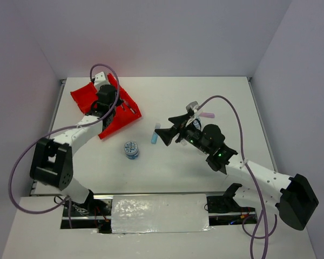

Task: Sort the stationery into containers
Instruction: Place the pen in the storage box.

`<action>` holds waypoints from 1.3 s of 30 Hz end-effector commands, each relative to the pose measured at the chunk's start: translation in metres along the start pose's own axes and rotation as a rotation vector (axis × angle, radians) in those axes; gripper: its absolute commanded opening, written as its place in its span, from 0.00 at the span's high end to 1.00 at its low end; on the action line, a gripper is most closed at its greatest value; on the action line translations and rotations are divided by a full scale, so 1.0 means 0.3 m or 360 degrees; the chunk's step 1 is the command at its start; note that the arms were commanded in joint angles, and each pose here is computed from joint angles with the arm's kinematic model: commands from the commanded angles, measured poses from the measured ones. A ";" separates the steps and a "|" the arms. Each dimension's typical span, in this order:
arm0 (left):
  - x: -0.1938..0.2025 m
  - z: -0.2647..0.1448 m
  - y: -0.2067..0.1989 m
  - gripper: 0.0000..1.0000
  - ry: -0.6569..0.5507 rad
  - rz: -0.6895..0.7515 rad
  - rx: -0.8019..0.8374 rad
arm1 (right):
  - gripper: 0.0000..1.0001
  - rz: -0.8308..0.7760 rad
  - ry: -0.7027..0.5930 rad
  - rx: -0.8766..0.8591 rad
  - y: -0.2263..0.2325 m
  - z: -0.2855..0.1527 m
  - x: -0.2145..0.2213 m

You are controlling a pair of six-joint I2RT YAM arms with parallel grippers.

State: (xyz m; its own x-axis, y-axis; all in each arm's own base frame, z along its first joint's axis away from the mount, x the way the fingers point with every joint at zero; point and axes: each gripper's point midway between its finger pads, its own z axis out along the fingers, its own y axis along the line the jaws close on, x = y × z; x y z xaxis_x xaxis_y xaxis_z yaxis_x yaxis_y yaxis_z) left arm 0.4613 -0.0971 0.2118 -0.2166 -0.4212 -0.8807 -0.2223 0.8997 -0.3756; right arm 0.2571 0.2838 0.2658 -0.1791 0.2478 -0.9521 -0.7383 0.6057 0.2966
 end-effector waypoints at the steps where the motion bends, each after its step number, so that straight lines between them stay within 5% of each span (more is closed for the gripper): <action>1: -0.128 0.110 -0.040 1.00 -0.0177 -0.0173 0.0050 | 0.00 0.0002 -0.0170 -0.0066 0.046 -0.013 -0.124; 8: 0.037 0.275 0.017 0.96 0.0009 -0.0184 -0.0045 | 0.00 0.0011 -0.0179 -0.0145 0.084 -0.021 -0.144; 19: 0.107 0.309 0.060 0.59 0.0072 -0.0191 -0.0140 | 0.00 0.0011 -0.0203 -0.0164 0.093 -0.035 -0.159; 22: 0.096 0.299 0.044 0.37 0.0092 -0.0201 -0.0119 | 0.00 0.0013 -0.0211 -0.0164 0.096 -0.042 -0.165; 23: 0.080 0.287 0.033 0.21 0.0094 -0.0205 -0.0100 | 0.00 0.0010 -0.0215 -0.0160 0.094 -0.044 -0.168; 31: -0.051 0.050 -0.119 0.07 0.0203 -0.0006 0.0124 | 0.00 0.0066 -0.0214 -0.0144 0.111 -0.064 -0.221; 36: 0.200 -0.148 -0.075 0.01 0.0691 0.0310 0.0050 | 0.00 0.0125 -0.0077 -0.0052 0.110 -0.062 -0.254; 39: 0.337 -0.267 -0.062 0.01 0.0821 0.0425 0.0069 | 0.00 0.0149 -0.0024 -0.0035 0.119 -0.075 -0.261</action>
State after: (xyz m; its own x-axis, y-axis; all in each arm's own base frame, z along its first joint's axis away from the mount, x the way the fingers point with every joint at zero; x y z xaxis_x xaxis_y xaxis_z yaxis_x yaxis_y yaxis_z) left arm 0.4238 -0.1648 0.2116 -0.5096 -0.3200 -0.7987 -0.0855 0.9425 -0.3231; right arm 0.2360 0.2747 0.3377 -0.2048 0.3185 -0.9255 -0.7528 0.5531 0.3569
